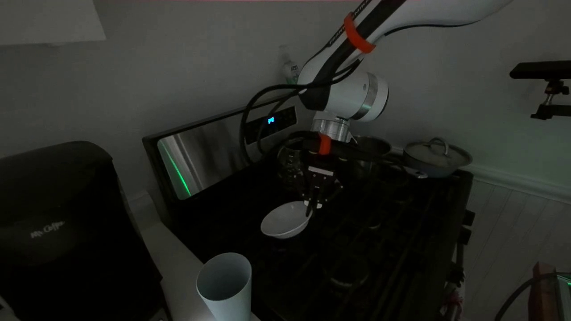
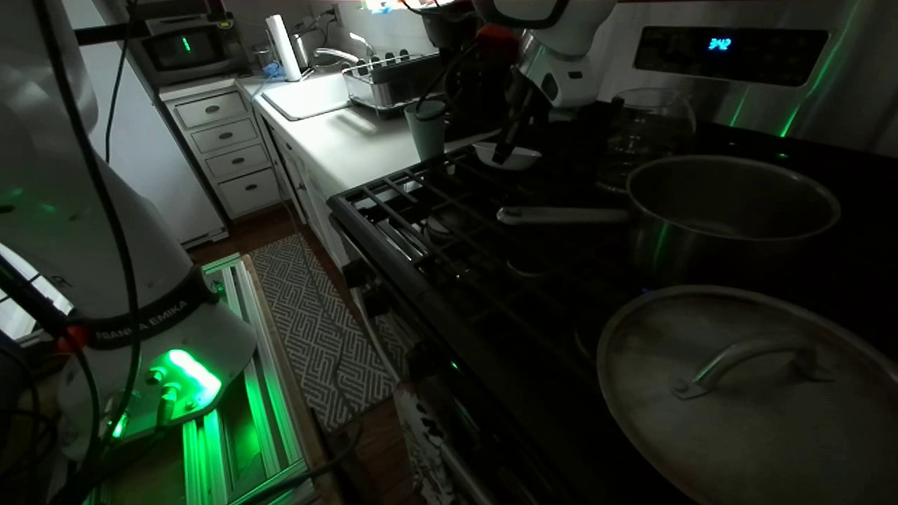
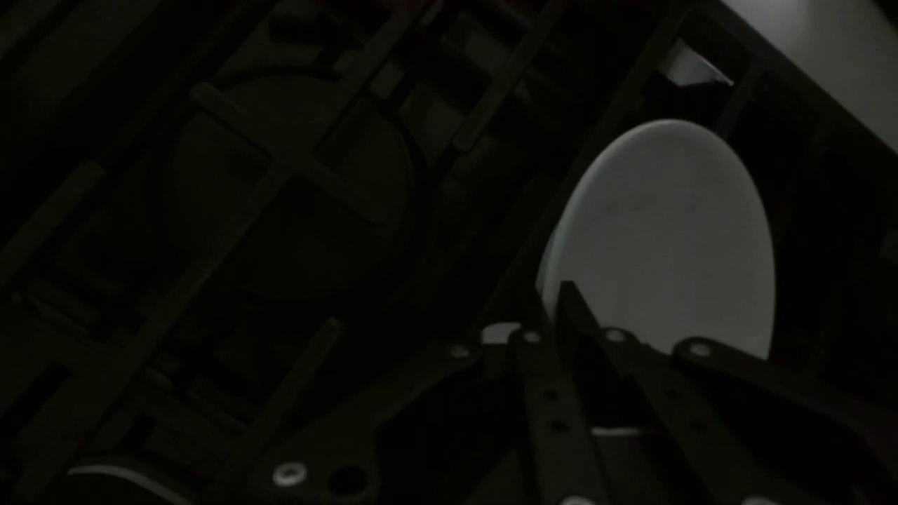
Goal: Remove the white plate from the stove and put it on the counter
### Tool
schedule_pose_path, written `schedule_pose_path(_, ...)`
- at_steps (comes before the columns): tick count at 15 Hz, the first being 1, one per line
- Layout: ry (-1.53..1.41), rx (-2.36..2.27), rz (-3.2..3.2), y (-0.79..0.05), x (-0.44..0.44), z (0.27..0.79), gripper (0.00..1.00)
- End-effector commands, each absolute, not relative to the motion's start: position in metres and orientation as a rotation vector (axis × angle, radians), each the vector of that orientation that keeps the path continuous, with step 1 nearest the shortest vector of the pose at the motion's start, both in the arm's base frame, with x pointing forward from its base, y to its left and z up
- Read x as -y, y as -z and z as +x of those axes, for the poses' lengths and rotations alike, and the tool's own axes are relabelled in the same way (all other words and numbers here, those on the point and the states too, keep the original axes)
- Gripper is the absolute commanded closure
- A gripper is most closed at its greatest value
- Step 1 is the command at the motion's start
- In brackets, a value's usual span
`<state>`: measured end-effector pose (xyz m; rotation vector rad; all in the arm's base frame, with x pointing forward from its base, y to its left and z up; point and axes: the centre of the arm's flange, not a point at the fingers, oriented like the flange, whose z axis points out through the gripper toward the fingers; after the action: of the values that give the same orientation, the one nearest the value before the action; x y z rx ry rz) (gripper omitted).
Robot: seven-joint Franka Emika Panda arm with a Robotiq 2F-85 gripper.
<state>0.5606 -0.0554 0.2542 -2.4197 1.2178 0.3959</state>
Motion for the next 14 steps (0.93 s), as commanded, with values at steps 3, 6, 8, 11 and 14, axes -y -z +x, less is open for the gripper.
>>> schedule_pose_path(3, -0.262, -1.087, -2.485, -0.269, 0.050, 0.537, 0.98)
schedule_pose_path(6, -0.180, -0.938, -2.533, -0.275, 0.046, 0.527, 0.99)
schedule_pose_path(8, -0.131, -0.855, -2.547, -0.275, 0.046, 0.520, 0.98)
schedule_pose_path(11, -0.036, -0.778, -2.538, -0.275, 0.050, 0.506, 0.98)
schedule_pose_path(14, 0.044, -0.688, -2.482, -0.270, 0.060, 0.498, 0.98)
